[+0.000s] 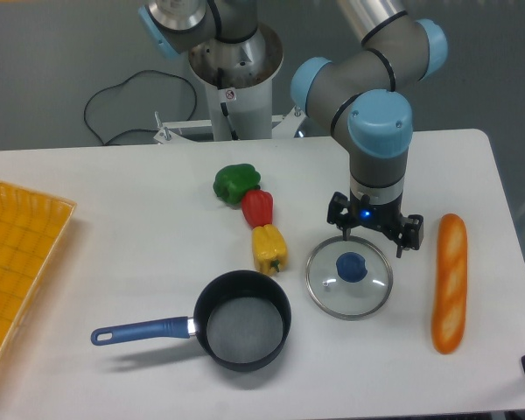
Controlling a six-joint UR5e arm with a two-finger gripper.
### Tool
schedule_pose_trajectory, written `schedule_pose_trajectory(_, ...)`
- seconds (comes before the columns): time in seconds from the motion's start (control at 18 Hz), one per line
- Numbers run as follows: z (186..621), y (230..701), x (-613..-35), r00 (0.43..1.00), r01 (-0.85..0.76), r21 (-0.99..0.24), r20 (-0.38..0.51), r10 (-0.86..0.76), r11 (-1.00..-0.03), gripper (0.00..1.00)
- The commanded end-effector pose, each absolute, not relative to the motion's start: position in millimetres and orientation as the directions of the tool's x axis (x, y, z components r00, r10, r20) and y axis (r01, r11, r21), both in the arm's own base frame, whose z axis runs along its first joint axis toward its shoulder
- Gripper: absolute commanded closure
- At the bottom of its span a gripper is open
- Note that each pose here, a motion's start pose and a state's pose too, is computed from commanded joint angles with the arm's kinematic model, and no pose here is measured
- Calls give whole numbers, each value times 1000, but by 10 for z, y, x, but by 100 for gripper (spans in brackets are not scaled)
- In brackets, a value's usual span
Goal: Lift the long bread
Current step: 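Open the gripper and move it toward the orange long bread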
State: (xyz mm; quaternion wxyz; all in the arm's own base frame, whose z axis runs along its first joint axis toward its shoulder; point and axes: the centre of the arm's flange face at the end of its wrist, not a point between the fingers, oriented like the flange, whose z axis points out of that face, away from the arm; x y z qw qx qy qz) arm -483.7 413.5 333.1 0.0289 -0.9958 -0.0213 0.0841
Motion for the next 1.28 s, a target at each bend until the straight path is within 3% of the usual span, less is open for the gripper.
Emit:
schedule_pose_trajectory(0.78, 3247, 3824, -4795, 984, 99, -48, -145, 105, -994, 0)
schedule_pose_trajectory(1.06, 3146, 3713, -4890, 941, 309, -71, -120, 316, -948, 0)
schedule_pose_trajectory(1.28, 3045, 3734, -4975, 935, 327, -57, -126, 332, -943, 0)
